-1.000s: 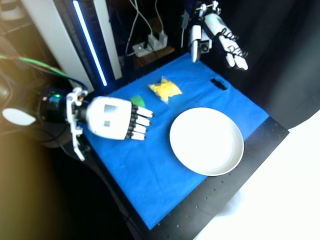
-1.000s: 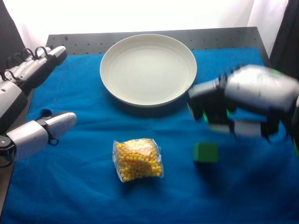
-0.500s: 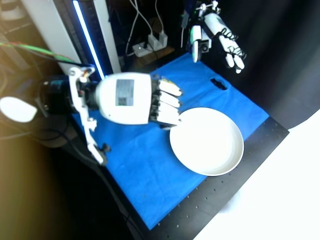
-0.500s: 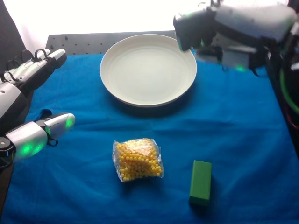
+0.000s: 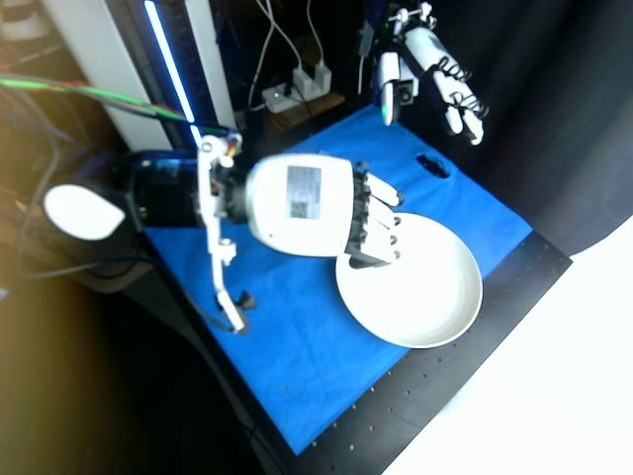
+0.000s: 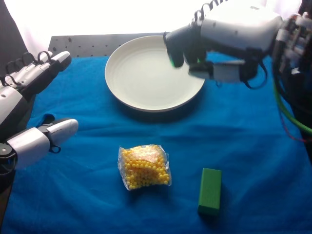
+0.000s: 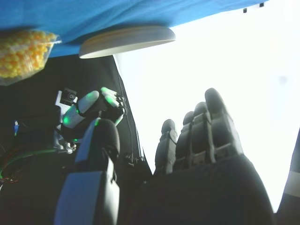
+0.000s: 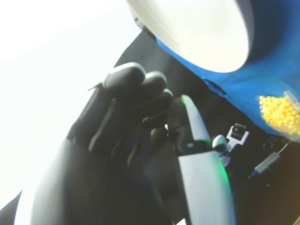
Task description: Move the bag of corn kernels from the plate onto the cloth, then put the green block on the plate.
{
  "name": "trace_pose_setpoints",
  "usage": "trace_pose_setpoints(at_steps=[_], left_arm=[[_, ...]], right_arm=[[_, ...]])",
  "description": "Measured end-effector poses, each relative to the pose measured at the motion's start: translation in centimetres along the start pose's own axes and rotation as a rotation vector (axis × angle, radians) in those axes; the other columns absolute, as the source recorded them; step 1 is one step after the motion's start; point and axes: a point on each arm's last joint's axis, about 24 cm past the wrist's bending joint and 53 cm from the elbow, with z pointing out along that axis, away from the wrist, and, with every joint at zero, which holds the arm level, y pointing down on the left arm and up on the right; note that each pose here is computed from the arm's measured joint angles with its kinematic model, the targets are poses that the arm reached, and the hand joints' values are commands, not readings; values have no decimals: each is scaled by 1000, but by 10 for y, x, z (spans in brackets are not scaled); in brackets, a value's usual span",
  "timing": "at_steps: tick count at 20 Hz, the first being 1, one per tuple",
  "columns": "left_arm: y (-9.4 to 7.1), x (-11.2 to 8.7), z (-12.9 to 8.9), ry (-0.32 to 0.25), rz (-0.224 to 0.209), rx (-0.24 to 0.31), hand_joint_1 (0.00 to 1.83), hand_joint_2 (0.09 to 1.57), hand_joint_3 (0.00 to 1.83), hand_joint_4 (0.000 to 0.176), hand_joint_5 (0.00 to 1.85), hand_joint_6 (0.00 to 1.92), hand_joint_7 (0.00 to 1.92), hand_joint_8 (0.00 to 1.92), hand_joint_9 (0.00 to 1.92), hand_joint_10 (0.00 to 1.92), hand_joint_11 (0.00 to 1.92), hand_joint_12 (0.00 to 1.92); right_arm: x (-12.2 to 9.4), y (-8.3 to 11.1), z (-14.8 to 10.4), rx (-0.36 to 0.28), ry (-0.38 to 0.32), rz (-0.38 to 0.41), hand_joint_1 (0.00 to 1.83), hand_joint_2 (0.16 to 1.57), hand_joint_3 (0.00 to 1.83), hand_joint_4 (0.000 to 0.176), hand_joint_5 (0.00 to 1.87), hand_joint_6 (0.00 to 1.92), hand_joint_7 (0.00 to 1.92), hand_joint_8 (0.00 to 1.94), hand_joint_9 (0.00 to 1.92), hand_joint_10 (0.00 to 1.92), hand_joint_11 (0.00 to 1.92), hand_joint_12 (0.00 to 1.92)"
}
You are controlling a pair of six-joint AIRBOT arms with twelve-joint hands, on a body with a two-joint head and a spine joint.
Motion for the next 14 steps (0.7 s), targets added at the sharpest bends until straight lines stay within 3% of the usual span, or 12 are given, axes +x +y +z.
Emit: trace_pose_setpoints(at_steps=[1, 2, 3, 4, 5, 6, 7, 9, 10, 11, 12, 14], left_arm=[[0, 0, 0, -1, -1, -2, 583, 1277, 3, 103, 86, 0, 4, 0, 71, 1, 0, 441], [1, -1, 0, -4, -3, -5, 578, 1280, 4, 99, 78, 0, 0, 0, 70, 1, 0, 441], [1, -1, -1, -5, -2, -5, 544, 1275, 1, 108, 78, 0, 0, 0, 51, 1, 0, 379], [2, -2, -1, -9, -4, -10, 549, 1274, 0, 109, 79, 0, 0, 0, 45, 0, 0, 369], [5, -3, -1, -14, -9, -21, 551, 1275, 0, 117, 77, 0, 0, 0, 39, 0, 0, 366], [7, -3, -2, -14, -7, -27, 551, 1275, 0, 117, 77, 0, 0, 0, 39, 0, 0, 366], [8, -3, -3, -11, -3, -31, 551, 1333, 6, 101, 59, 1, 1, 0, 57, 5, 0, 397], [11, -2, -5, -9, -4, -42, 535, 1349, 8, 93, 61, 2, 10, 3, 65, 7, 0, 391], [16, -5, -7, -19, -9, -61, 519, 1368, 4, 72, 64, 0, 2, 0, 48, 5, 0, 227], [16, -5, -7, -20, -10, -63, 494, 1370, 2, 67, 68, 1, 0, 0, 51, 6, 0, 237], [18, -7, -7, -27, -12, -71, 477, 1375, 3, 72, 72, 2, 0, 0, 57, 7, 0, 243], [20, -10, -8, -37, -10, -74, 458, 1375, 0, 56, 69, 0, 0, 0, 50, 2, 0, 247]], right_arm=[[4, 8, -4, -30, 28, 13, 1320, 1265, 8, 0, 575, 1377, 702, 1426, 722, 1648, 501, 1883], [10, 14, -10, -57, 66, 21, 1364, 1198, 0, 0, 428, 1026, 487, 1125, 533, 1481, 331, 1913], [14, 21, -19, -83, 105, 12, 1081, 1097, 0, 0, 30, 468, 144, 536, 80, 1129, 12, 1882], [18, 25, -29, -94, 139, -12, 1101, 1041, 0, 6, 5, 402, 98, 390, 15, 777, 2, 1719], [22, 29, -39, -100, 168, -45, 1074, 1035, 0, 5, 0, 362, 101, 254, 2, 568, 0, 1580], [25, 34, -47, -107, 191, -75, 1074, 1035, 0, 5, 0, 362, 101, 254, 2, 568, 0, 1580], [33, 40, -56, -120, 227, -110, 1061, 1006, 0, 31, 9, 224, 139, 66, 0, 419, 0, 1505], [53, 46, -67, -140, 322, -120, 1026, 1007, 0, 20, 48, 244, 175, 31, 12, 486, 0, 1513], [80, 46, -76, -144, 441, -127, 1001, 1019, 2, 24, 130, 232, 219, 11, 55, 483, 0, 1374], [83, 46, -77, -146, 454, -132, 1038, 1031, 5, 28, 136, 187, 177, 2, 27, 471, 0, 1270], [92, 45, -82, -146, 502, -142, 1051, 1064, 10, 51, 82, 120, 76, 0, 5, 425, 0, 1164], [104, 45, -85, -148, 554, -140, 1085, 1085, 8, 55, 55, 44, 74, 3, 0, 451, 0, 1160]])
